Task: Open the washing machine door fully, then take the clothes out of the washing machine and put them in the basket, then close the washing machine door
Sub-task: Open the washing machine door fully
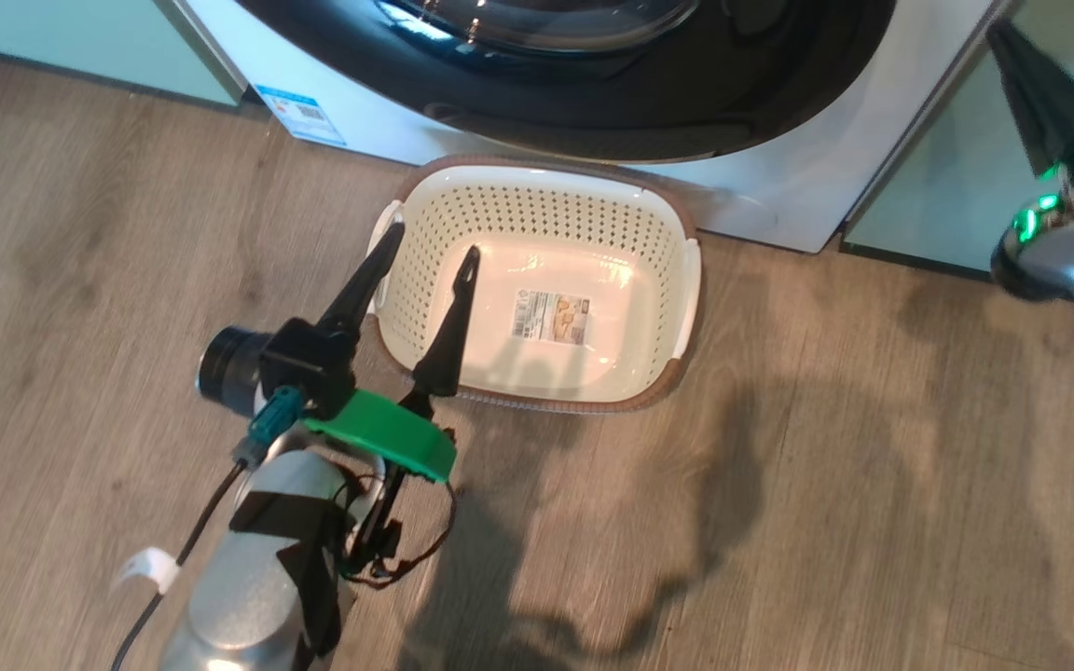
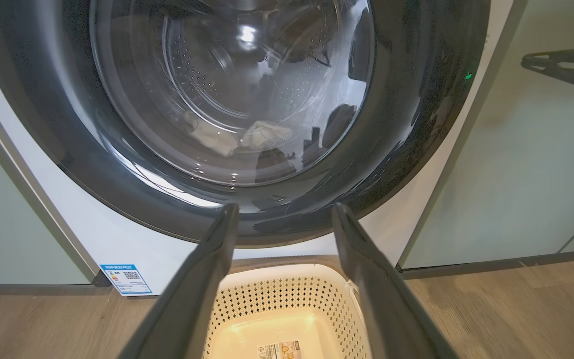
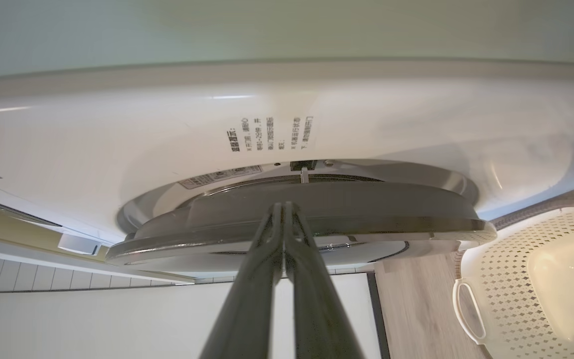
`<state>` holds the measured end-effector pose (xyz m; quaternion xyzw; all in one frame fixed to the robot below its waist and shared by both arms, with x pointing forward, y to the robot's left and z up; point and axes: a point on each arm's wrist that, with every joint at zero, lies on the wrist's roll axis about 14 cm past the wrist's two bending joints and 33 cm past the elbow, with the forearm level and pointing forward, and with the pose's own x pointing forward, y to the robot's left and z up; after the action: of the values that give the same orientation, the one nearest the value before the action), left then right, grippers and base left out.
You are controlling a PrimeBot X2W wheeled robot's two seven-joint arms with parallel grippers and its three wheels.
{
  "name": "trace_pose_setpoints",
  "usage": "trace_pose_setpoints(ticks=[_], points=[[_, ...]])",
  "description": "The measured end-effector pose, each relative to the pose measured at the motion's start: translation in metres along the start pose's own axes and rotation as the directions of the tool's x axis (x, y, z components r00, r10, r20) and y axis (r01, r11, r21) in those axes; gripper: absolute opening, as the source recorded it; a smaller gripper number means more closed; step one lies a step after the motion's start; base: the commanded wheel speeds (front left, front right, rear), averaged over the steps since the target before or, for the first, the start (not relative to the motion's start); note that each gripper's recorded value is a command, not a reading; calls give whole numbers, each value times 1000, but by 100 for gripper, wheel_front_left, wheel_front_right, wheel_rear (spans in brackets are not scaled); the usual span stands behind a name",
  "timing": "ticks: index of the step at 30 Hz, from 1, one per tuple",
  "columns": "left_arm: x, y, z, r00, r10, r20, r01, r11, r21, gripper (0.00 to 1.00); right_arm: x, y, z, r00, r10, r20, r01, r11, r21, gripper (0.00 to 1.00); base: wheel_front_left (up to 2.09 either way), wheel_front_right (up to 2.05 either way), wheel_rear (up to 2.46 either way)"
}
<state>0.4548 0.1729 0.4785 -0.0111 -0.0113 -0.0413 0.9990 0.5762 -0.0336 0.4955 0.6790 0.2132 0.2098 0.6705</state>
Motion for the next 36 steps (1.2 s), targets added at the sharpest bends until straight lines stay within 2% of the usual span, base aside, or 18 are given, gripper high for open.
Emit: trace_pose_setpoints(ticks=[5, 22, 36], points=[[3, -2, -3, 1000, -3, -5, 3, 1000, -9, 100, 20, 7, -8, 998, 11, -68, -12, 1000, -10, 0, 0, 0, 0], [2, -2, -7, 1000, 6, -20, -6, 1000, -22, 100, 70, 38, -29, 984, 46, -171, -57, 997, -57, 0, 0, 0, 0], [5, 1, -8, 1000, 18, -22, -19, 999, -26, 100, 81, 30, -37, 979, 20, -202, -34, 997, -66, 0, 0, 0, 0]])
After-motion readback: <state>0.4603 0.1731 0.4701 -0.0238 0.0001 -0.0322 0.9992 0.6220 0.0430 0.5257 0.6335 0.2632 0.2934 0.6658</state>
